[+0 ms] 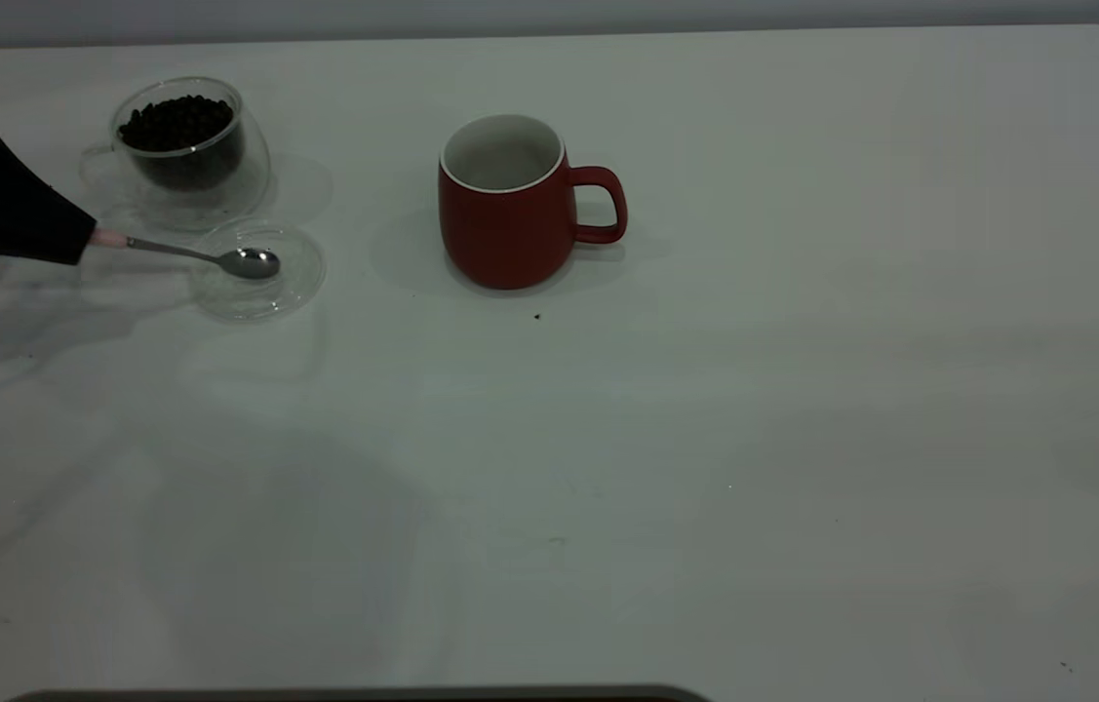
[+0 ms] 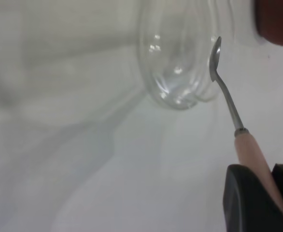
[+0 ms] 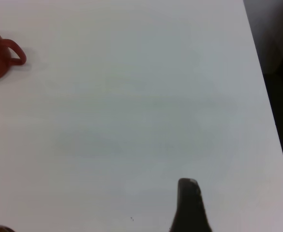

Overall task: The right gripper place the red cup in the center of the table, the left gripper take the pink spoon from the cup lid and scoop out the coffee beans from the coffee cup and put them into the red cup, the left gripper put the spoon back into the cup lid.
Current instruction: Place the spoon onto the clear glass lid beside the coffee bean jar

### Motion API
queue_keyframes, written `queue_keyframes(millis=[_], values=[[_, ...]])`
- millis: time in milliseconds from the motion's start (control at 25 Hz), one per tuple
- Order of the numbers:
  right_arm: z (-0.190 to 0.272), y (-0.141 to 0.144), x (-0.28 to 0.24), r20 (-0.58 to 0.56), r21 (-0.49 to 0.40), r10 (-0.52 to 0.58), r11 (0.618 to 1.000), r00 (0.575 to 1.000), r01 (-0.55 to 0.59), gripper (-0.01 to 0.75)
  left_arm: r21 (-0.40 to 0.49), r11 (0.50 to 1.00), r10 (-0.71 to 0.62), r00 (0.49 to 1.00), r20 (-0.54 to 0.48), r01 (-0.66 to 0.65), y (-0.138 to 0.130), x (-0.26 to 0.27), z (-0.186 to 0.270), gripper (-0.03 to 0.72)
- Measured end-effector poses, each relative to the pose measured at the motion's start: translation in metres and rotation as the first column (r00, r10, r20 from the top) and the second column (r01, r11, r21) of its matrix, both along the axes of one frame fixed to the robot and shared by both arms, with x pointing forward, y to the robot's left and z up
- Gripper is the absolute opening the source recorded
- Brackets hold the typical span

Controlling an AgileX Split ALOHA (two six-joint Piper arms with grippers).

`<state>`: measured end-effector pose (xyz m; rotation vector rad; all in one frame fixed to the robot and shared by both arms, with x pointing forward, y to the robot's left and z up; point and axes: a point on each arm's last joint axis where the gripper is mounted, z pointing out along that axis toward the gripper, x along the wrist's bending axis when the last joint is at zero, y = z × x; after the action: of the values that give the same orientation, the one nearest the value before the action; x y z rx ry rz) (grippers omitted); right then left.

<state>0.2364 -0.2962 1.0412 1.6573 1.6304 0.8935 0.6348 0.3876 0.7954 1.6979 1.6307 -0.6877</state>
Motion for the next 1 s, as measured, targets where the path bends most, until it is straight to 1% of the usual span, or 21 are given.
queue_keyframes(millis=[160,440,680,800,1000], values=[[0.000,0.000,0.000,0.000,0.000,0.000,1.000,1.000,0.000,0.591,0.003,1.000,0.023,1.000,-0.014,-0.023,0.000,0.000,-0.011,0.123],[0.000,0.000,0.000,0.000,0.000,0.000,1.000,1.000,0.000,0.591,-0.081,0.992,0.097,0.994,-0.057,-0.102,-0.006,-0.001,-0.031,0.123],[0.000,0.000,0.000,0.000,0.000,0.000,1.000,1.000,0.000,0.591,-0.086,0.991,0.102,0.993,-0.060,-0.107,-0.006,-0.001,-0.032,0.131],[0.000,0.000,0.000,0.000,0.000,0.000,1.000,1.000,0.000,0.591,-0.075,0.990,0.115,0.991,-0.070,-0.120,-0.006,-0.001,-0.033,0.188],[0.000,0.000,0.000,0.000,0.000,0.000,1.000,1.000,0.000,0.591,-0.073,0.986,0.139,0.985,-0.103,-0.147,-0.005,-0.001,-0.034,0.401]])
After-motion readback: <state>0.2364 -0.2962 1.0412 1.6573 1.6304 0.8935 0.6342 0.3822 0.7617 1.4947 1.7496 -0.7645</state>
